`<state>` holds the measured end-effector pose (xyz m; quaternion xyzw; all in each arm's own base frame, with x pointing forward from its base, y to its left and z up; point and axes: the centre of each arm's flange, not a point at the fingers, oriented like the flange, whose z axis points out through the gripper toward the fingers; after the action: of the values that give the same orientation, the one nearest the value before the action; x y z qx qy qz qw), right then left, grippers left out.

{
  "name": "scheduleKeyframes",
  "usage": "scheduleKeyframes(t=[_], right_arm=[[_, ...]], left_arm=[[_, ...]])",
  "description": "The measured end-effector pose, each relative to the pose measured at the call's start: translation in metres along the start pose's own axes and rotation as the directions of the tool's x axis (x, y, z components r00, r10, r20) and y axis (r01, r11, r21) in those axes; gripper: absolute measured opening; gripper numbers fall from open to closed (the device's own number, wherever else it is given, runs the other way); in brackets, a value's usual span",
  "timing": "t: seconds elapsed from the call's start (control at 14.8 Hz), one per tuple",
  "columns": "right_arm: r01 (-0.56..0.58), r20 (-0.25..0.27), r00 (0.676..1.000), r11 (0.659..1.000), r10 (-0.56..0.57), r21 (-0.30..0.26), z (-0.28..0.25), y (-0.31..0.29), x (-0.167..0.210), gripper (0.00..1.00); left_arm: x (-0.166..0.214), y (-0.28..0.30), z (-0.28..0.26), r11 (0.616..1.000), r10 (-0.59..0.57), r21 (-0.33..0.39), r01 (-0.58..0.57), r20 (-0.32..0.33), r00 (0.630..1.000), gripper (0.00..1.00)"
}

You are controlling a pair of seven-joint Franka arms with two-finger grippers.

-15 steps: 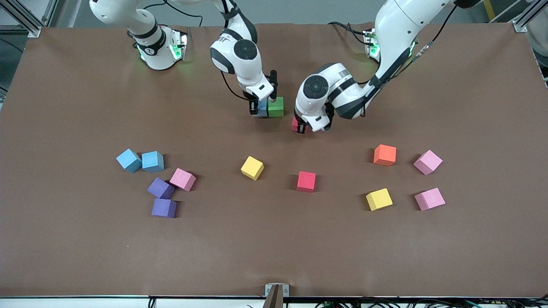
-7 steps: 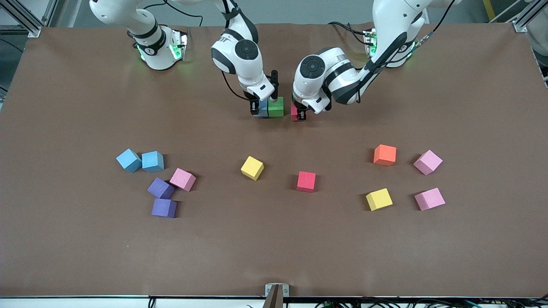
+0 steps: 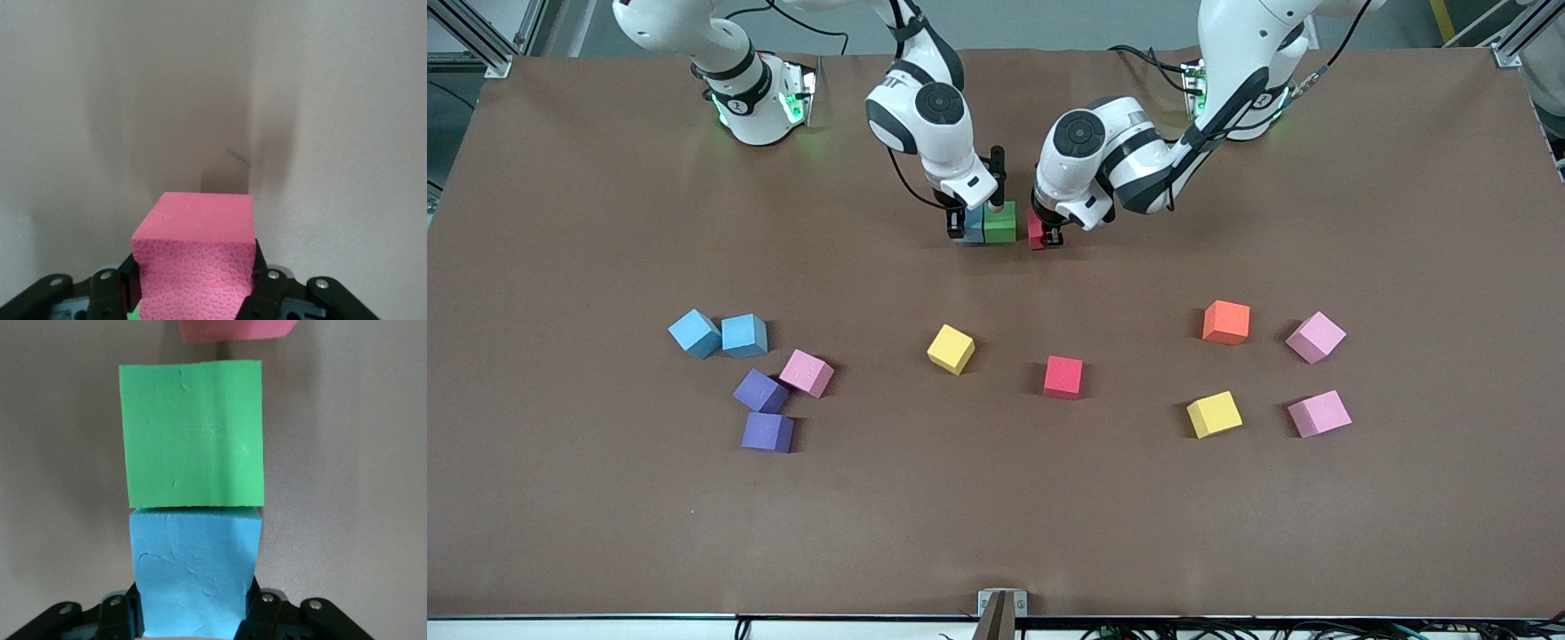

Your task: Arrange 11 blocks into digit 3

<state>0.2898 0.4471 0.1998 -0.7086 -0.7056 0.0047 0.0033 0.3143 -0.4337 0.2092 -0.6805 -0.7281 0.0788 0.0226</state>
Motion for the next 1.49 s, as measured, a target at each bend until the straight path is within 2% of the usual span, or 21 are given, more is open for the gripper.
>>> scheduleKeyframes(t=[0.27,0.34,0.61,0.95,1.08,1.22,1.49], right_arm=[[-0.002,0.005,1.000,1.000,0.002,-0.001,0.010,0.004,0.003,0.95],[-0.004,0.004,1.000,1.000,0.004,-0.002,0.010,0.006,0.004,1.00],[-0.013,0.005,1.000,1.000,0.013,-0.001,-0.005,0.013,0.007,1.00],[-0.047,0.022,0.999,0.999,0.046,0.026,-0.052,0.026,-0.003,1.00],[-0.095,0.027,0.995,0.995,0.094,0.037,-0.074,0.044,-0.021,1.00],[-0.165,0.008,0.986,0.986,0.165,0.031,-0.096,0.074,-0.046,1.00],[-0.335,-0.006,0.942,0.942,0.335,0.030,-0.130,0.147,-0.112,1.00]], left_arm=[[-0.006,-0.011,0.003,1.000,0.020,0.003,-0.020,-0.001,1.000,0.59],[-0.006,-0.011,0.003,1.000,0.019,0.002,-0.019,0.001,1.000,0.59],[-0.006,-0.011,0.006,1.000,0.017,0.004,-0.017,0.016,1.000,0.59],[-0.010,-0.016,0.012,1.000,0.024,0.012,-0.025,0.028,0.999,0.59],[-0.011,-0.016,0.012,1.000,0.027,0.010,-0.027,0.035,0.999,0.59],[-0.011,-0.016,0.012,1.000,0.027,0.009,-0.027,0.037,0.999,0.59],[-0.011,-0.016,0.012,1.000,0.027,0.009,-0.027,0.038,0.999,0.59]])
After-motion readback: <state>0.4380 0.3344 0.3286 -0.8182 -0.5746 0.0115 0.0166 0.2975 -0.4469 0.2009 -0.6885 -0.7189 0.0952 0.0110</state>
